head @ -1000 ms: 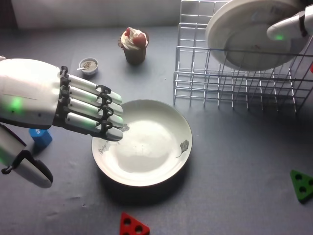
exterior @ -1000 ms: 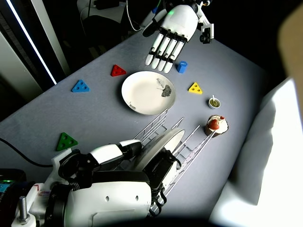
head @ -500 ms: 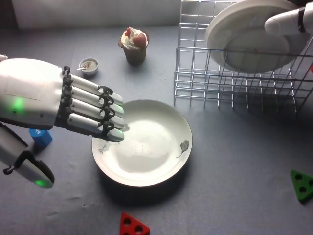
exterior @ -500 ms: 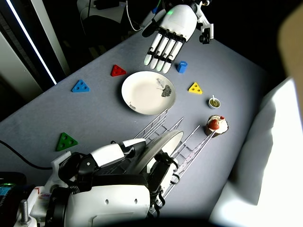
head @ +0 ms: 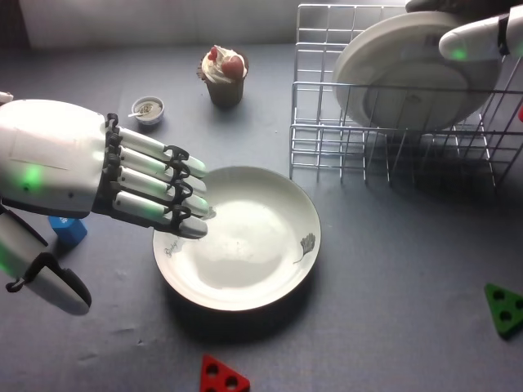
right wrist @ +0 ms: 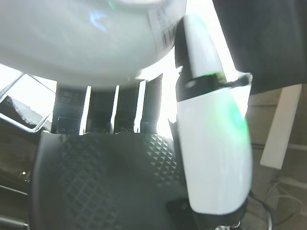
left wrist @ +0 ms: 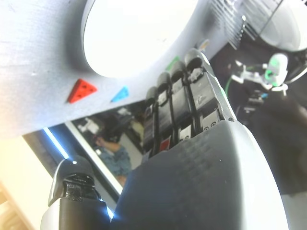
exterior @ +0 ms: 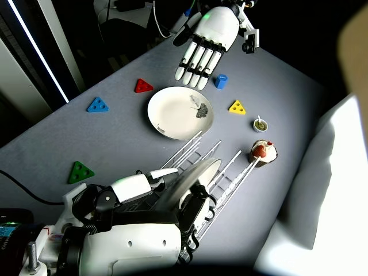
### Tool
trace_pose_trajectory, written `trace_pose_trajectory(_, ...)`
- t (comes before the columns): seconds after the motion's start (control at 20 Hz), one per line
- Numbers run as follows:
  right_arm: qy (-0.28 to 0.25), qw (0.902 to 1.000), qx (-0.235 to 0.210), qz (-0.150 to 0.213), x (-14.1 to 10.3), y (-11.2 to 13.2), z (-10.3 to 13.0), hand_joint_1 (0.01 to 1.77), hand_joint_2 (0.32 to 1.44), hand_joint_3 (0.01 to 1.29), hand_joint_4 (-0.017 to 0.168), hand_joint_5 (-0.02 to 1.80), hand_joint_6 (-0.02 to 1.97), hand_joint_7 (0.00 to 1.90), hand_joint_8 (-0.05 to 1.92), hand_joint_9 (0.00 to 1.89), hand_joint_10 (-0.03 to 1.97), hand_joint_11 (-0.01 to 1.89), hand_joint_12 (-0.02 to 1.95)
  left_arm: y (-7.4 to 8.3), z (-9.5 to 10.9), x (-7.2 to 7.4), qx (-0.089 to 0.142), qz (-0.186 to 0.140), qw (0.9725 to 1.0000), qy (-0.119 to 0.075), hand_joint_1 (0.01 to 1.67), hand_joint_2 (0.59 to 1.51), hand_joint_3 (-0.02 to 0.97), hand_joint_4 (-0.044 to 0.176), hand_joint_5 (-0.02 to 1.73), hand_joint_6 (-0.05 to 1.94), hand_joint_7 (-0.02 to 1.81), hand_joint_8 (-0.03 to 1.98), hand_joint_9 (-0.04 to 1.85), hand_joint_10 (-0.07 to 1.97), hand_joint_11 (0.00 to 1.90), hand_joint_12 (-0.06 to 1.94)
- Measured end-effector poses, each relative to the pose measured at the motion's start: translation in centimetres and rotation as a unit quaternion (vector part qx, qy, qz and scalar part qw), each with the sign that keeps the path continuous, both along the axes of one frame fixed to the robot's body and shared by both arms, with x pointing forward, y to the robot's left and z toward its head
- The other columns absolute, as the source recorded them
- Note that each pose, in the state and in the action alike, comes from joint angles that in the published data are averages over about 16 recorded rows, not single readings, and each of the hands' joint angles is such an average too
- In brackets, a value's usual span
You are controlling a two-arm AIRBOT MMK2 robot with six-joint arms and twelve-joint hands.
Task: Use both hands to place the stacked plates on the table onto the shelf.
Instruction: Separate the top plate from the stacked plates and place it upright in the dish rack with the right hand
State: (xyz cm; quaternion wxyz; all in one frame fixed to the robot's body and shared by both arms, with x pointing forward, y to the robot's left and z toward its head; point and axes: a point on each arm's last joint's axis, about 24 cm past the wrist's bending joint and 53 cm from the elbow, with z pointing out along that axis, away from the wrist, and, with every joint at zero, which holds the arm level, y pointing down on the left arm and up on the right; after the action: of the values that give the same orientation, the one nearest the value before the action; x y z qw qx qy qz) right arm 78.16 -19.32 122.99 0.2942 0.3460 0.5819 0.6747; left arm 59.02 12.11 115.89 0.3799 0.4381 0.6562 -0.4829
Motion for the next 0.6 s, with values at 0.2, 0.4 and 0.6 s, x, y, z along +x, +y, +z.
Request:
trace_pose_trajectory(0.2, -0.002, 1.0000, 0.002, 0.003, -0.11, 0.12, 0.13, 1.17, 1.00, 0.01, -0.005, 0.77, 0.14, 0.83, 0.03, 0.96, 0.02, 1.13, 0.07, -0.02, -0.17, 0.04, 0.004, 0.001, 1.0000, -0.002, 0.08, 1.086, 0.019, -0.002, 0.20, 0.01, 0.24, 0.01, 0.22, 0.01, 0.19, 0.01)
trace_pose_trajectory(0.4, -0.006, 0.9999, 0.004, 0.008, -0.24, 0.27, 0.32, 1.12, 0.98, 0.01, -0.003, 0.68, 0.02, 0.75, 0.03, 0.88, 0.02, 1.07, 0.06, -0.07, -0.38, 0.08, 0.008, 0.001, 1.0000, -0.005, 0.08, 1.087, 0.019, -0.002, 0.20, 0.01, 0.24, 0.01, 0.22, 0.01, 0.19, 0.01)
trace_pose_trajectory(0.6, -0.014, 0.9998, -0.001, 0.011, -0.36, 0.40, 0.54, 1.08, 0.97, 0.01, -0.002, 0.62, 0.02, 0.66, 0.02, 0.79, 0.01, 1.02, 0.05, -0.13, -0.76, 0.08, 0.014, 0.002, 0.9999, -0.009, 0.08, 1.088, 0.019, -0.002, 0.20, 0.01, 0.23, 0.01, 0.21, 0.01, 0.18, 0.01)
